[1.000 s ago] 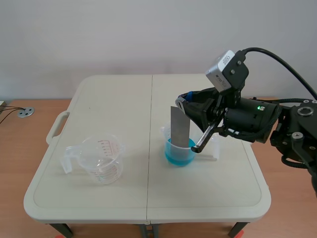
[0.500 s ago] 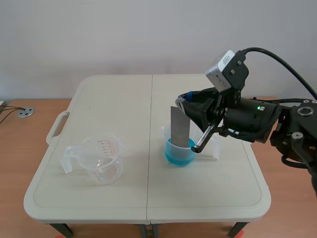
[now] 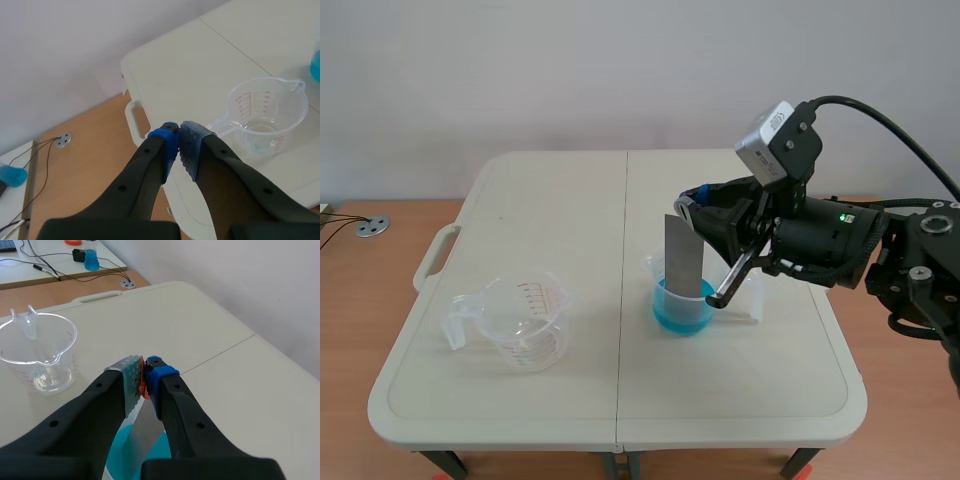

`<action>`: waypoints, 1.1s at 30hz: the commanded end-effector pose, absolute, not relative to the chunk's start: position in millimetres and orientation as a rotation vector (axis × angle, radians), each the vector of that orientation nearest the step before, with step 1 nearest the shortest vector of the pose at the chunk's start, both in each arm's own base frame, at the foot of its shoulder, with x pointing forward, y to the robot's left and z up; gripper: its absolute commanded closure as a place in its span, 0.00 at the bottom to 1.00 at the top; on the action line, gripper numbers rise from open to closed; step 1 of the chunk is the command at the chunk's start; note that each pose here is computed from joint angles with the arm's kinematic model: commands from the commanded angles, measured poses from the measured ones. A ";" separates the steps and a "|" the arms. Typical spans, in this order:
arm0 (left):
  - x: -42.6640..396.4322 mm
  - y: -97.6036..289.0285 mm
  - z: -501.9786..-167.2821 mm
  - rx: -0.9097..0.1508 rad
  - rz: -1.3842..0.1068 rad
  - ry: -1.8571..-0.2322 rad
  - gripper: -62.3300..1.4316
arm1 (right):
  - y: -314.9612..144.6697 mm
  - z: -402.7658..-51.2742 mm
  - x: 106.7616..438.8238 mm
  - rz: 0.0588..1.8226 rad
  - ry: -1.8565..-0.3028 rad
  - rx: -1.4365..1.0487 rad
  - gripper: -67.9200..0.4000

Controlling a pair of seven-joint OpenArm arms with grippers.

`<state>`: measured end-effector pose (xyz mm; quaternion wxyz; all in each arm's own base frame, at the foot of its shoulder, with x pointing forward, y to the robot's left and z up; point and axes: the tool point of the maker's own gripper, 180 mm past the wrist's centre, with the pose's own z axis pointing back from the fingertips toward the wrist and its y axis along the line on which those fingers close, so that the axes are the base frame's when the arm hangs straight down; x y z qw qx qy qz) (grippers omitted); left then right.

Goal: Hold the metal plate by the orange handle, dip it into the blue solution, take it out and point at it, then put the plate back in the beaker on the left.
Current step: 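Hold the plate still in the solution, then raise the plate and point at it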

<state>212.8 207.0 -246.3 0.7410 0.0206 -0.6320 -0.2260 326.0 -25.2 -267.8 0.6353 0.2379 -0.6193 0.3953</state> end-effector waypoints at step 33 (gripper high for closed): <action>246.6 190.1 -227.0 0.012 -0.535 -1.456 0.90 | -35.3 -178.3 328.2 1.021 -1.667 0.461 0.98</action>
